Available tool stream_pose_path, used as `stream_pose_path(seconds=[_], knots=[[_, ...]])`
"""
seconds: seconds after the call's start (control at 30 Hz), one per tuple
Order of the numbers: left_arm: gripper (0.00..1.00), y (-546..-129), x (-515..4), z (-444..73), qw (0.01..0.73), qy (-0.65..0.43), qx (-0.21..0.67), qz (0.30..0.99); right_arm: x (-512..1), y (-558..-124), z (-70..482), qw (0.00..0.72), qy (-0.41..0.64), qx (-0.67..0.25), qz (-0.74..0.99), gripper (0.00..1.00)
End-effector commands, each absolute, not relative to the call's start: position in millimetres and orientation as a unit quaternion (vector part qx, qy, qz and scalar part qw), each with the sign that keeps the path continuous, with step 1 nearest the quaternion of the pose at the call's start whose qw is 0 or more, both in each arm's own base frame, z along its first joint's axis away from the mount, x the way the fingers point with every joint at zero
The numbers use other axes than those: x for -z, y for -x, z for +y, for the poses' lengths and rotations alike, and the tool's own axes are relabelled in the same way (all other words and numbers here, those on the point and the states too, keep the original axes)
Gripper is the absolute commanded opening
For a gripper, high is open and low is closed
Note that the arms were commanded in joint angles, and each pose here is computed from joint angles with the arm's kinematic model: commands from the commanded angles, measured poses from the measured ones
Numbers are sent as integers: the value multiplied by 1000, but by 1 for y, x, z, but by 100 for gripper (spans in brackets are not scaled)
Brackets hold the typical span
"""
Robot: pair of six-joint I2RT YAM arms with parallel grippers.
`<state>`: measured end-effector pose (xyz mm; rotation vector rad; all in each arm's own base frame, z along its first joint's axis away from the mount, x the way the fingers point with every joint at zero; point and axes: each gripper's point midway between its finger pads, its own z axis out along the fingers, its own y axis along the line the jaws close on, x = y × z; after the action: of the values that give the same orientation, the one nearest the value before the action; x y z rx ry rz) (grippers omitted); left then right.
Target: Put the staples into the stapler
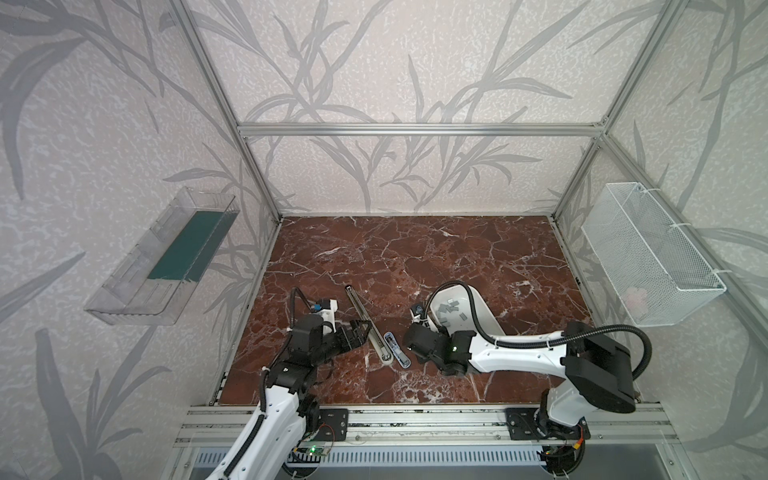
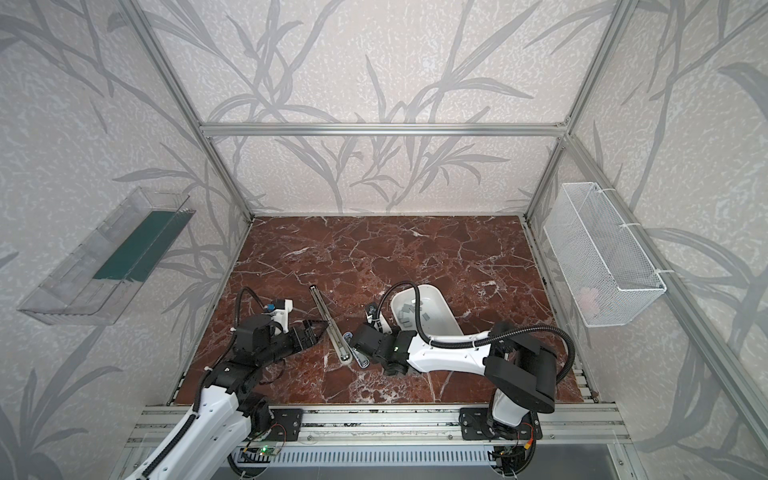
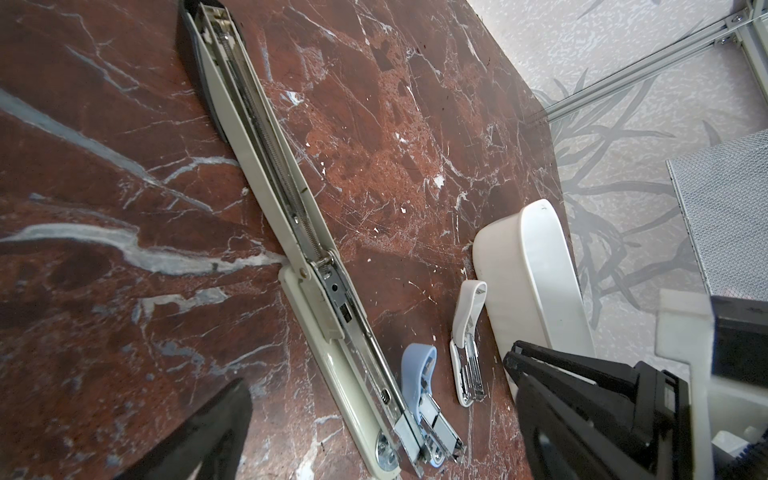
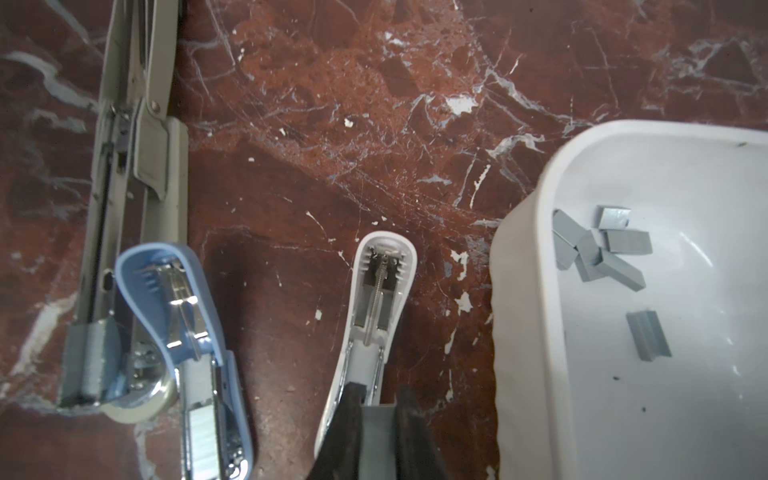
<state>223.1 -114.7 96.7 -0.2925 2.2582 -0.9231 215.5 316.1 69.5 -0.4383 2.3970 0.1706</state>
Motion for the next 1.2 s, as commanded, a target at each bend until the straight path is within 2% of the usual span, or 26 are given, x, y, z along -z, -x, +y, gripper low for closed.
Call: stream_pose_path(seconds=[0.0, 0.43, 1.17], knots=[[99, -229, -104, -113, 352, 112, 351, 861, -73, -216, 310, 342, 98, -69, 932, 7], [99, -230, -102, -113, 345, 117, 349, 863, -63, -210, 328, 365, 101, -79, 922, 6], [100, -231, -100, -112, 342, 119, 345, 866, -41, -216, 320, 373, 102, -61, 920, 6]])
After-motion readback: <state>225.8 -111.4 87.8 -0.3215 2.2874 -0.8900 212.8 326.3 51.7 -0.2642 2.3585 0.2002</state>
